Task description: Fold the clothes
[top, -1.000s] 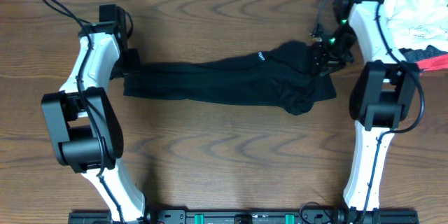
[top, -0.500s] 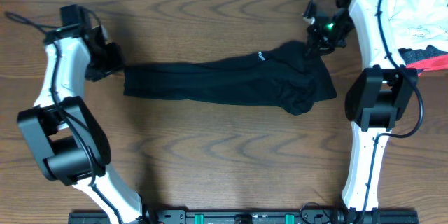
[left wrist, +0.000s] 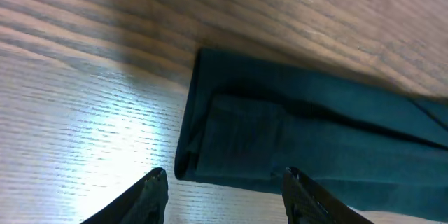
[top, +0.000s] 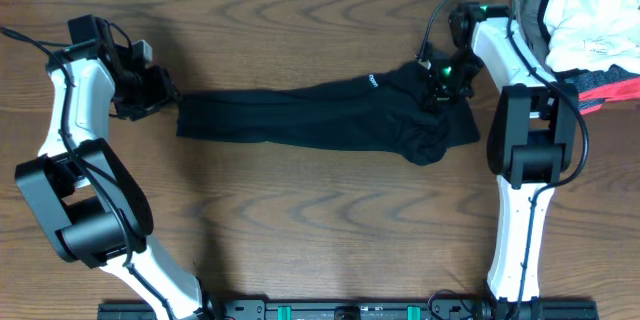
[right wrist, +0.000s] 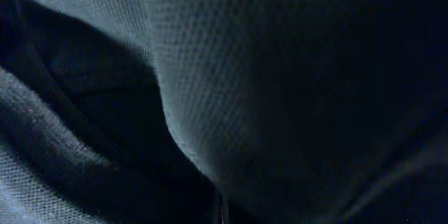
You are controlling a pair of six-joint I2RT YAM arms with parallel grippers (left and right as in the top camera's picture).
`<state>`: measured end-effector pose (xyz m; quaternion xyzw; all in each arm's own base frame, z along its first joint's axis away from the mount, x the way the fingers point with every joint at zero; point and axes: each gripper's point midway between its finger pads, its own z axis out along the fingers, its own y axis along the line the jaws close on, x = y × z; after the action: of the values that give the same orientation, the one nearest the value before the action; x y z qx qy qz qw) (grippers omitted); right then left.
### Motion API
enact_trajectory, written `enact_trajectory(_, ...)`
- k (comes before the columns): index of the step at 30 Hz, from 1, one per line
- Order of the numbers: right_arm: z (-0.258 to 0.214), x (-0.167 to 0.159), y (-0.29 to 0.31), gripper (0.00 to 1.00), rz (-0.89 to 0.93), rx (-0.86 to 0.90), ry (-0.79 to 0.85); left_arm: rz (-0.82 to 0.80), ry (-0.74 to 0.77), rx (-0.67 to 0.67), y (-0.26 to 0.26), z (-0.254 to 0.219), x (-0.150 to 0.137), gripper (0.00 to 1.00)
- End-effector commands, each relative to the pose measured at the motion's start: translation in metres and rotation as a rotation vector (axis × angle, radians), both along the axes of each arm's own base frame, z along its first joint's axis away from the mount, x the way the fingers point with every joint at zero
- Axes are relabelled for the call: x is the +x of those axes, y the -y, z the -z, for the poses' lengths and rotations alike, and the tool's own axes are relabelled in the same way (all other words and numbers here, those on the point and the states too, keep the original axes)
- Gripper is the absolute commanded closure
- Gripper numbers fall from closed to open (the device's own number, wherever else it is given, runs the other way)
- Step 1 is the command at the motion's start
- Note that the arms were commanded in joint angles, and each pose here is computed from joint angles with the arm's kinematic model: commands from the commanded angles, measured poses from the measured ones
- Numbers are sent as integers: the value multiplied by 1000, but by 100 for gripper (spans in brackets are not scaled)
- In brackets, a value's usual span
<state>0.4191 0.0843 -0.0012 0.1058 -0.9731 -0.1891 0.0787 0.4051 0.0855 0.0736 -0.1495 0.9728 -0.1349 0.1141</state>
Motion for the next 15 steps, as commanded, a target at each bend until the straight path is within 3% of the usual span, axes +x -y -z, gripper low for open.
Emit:
enact_trajectory(1, 12, -6, 5, 99, 22, -48, -14, 38, -11, -12, 5, 8, -9, 46)
enact_trajectory(7, 17, -9, 4, 99, 20, -48, -21, 96, 24, -103, 22, 26, -5, 46)
enact_trajectory(15, 17, -10, 4, 99, 20, -48, -22, 130, -18, -103, 20, 62, -4, 46)
